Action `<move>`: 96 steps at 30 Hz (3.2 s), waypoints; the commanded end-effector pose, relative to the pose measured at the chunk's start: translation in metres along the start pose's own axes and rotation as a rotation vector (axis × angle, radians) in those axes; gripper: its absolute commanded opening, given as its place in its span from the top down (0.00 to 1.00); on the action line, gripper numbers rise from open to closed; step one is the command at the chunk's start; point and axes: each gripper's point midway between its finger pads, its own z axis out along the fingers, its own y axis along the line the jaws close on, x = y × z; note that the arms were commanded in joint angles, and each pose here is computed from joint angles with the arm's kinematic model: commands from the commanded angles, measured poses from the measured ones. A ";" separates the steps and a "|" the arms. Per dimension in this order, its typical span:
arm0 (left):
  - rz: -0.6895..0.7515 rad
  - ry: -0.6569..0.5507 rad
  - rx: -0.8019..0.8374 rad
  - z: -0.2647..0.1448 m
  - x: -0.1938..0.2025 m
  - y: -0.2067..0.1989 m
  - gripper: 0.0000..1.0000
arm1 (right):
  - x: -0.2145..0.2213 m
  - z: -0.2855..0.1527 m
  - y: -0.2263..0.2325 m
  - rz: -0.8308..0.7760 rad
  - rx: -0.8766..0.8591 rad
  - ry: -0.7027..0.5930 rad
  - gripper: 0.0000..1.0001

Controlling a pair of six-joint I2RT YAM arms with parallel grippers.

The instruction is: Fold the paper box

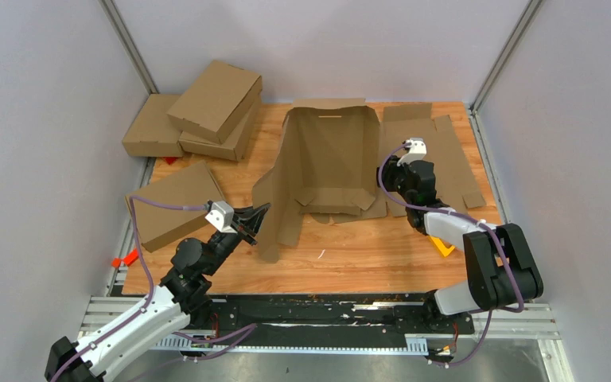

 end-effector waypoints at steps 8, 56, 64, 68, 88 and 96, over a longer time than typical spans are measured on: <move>-0.005 0.014 0.027 0.001 0.001 -0.006 1.00 | -0.008 -0.008 0.052 -0.129 -0.242 -0.061 0.55; 0.004 0.060 -0.215 -0.010 0.004 0.036 1.00 | 0.040 -0.089 0.144 -0.137 -0.745 -0.063 0.23; 0.010 0.071 -0.227 -0.010 0.006 0.038 1.00 | 0.048 -0.103 0.143 -0.137 -0.769 -0.045 0.21; 0.012 0.068 -0.218 -0.010 0.008 0.037 1.00 | 0.048 -0.098 0.144 -0.149 -0.756 -0.037 0.20; 0.003 0.085 -0.168 -0.005 0.011 0.028 1.00 | 0.084 -0.026 0.124 -0.343 -0.224 0.081 0.00; -0.001 0.089 -0.165 -0.005 0.011 0.027 1.00 | 0.098 -0.033 0.125 -0.429 -0.208 0.126 0.00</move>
